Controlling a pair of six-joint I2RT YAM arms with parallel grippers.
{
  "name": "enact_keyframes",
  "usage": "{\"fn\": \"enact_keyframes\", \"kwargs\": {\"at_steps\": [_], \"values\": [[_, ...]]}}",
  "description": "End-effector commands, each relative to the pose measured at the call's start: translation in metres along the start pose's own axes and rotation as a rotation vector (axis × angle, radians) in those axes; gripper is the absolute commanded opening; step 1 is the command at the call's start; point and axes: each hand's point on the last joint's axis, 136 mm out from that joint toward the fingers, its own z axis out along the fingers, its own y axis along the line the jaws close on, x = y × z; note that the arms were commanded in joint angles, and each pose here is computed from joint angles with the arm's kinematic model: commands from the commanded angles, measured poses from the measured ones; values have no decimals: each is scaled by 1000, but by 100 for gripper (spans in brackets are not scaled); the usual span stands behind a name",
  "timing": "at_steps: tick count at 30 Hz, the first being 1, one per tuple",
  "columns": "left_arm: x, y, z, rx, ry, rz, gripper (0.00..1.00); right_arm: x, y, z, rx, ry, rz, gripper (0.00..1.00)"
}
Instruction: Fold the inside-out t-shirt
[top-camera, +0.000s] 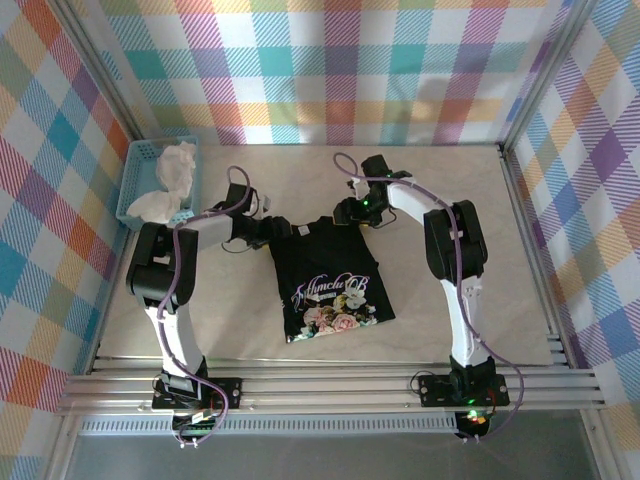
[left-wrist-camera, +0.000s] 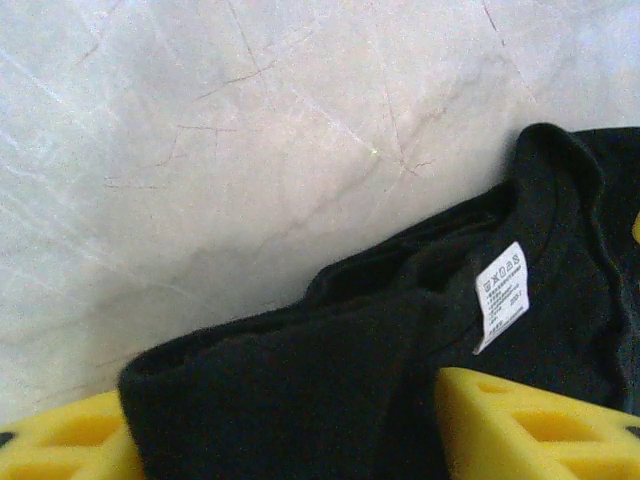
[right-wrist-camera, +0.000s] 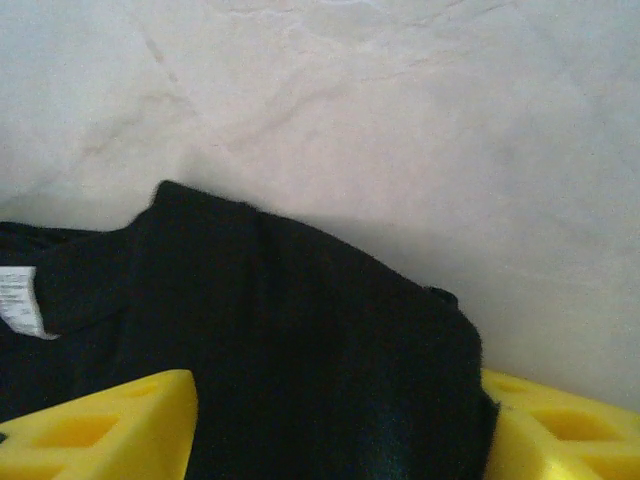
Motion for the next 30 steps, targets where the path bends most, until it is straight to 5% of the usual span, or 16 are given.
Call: {"fn": "enact_keyframes", "kwargs": {"at_steps": [1,12,18,23,30], "values": [[9,-25,21,131,35,71,55,32,13,22,-52,105,11,64],[6,-17,29,135,24,64,24,20,16,29,-109,61,20,38],[-6,-15,22,140,-5,47,0,1,20,14,-176,-20,42,20],[-25,-14,8,156,-70,11,0,-22,21,-28,-248,-148,41,0],[-41,-27,-6,237,-126,-1,0,-31,29,-62,-394,-254,69,0]]}}
